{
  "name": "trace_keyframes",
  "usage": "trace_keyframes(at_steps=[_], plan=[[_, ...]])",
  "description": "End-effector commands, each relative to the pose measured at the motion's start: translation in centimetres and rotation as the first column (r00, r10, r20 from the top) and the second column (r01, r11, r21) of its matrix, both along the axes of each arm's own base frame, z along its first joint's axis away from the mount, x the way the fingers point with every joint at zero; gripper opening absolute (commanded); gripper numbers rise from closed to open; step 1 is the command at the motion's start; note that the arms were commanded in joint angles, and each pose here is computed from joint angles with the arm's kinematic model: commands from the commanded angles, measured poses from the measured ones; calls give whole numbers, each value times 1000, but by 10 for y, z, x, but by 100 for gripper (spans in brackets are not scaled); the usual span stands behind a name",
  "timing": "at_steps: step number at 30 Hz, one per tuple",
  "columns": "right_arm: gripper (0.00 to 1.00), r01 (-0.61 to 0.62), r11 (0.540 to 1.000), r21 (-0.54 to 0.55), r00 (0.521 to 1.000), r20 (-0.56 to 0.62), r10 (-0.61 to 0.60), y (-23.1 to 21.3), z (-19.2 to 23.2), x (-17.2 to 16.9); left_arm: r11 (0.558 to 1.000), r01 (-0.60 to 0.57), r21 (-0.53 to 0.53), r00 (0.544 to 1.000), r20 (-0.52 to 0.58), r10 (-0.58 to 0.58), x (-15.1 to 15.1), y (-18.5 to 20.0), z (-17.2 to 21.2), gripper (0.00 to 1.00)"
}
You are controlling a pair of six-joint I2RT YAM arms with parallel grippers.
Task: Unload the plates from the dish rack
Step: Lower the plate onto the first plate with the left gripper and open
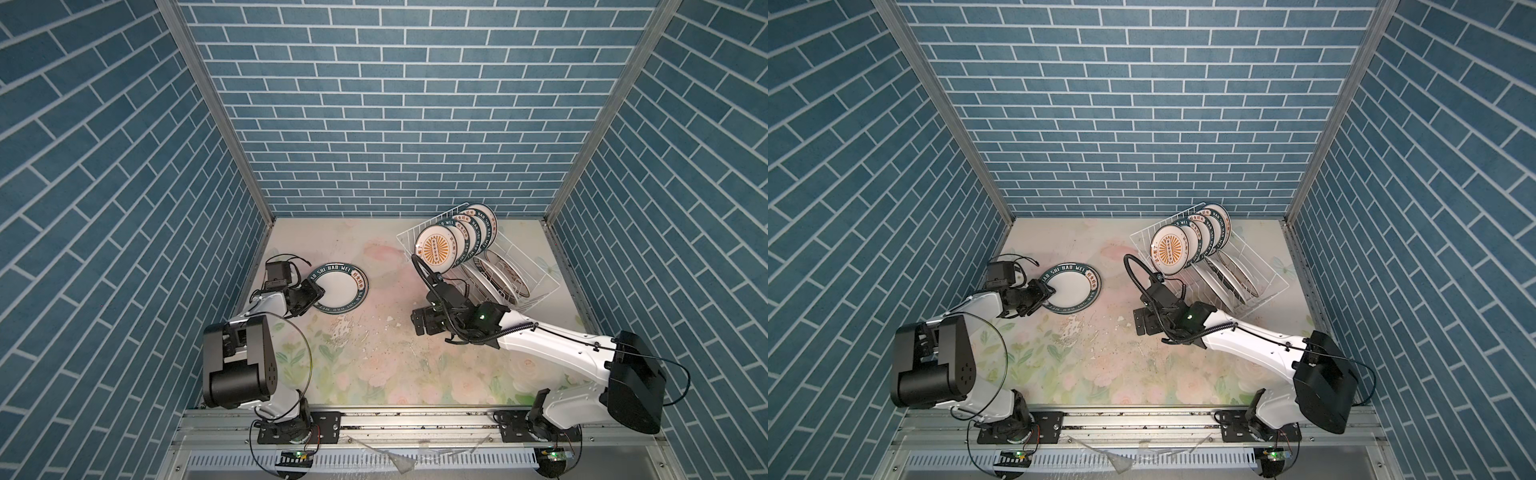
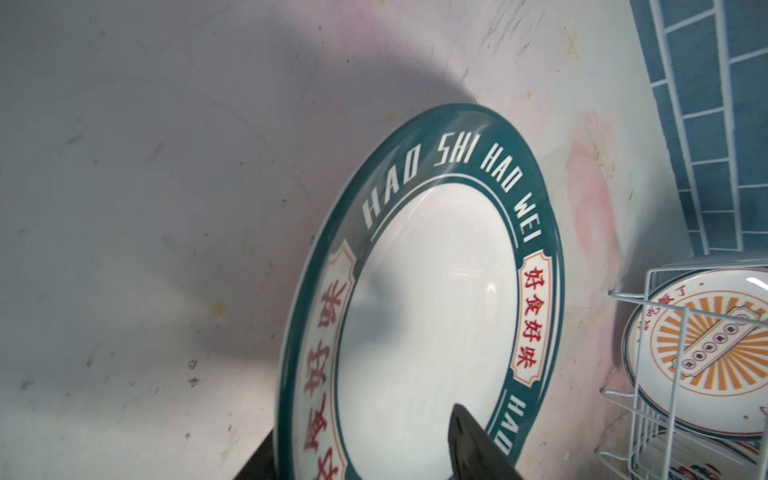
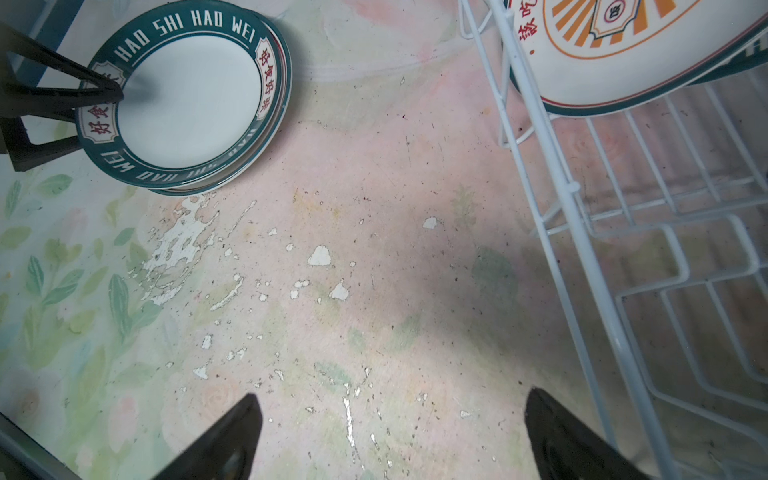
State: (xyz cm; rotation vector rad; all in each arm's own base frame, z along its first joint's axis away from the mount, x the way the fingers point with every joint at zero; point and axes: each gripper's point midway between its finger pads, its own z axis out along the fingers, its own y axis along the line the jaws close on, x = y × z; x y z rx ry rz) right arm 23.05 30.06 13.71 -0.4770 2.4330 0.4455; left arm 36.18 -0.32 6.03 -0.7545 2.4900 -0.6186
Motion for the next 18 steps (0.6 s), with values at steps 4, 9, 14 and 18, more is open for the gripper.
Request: trace_keyframes(at_steps=[4,9,14,18], plan=[[99,-34,998,-52,999,-21,33,-7,-12,-8,998,28,63,998,-54,-25,-4,0,-5,61],[99,-29,997,-66,999,-21,28,-11,-15,-9,994,17,106,997,-76,-9,-11,7,-5,63],[99,-23,996,-81,1000,-17,21,-15,-13,-9,993,10,117,997,-74,-2,-16,8,0,71],[99,-9,995,-97,999,30,12,-23,6,-6,990,-8,143,1000,-25,11,-29,10,17,79]])
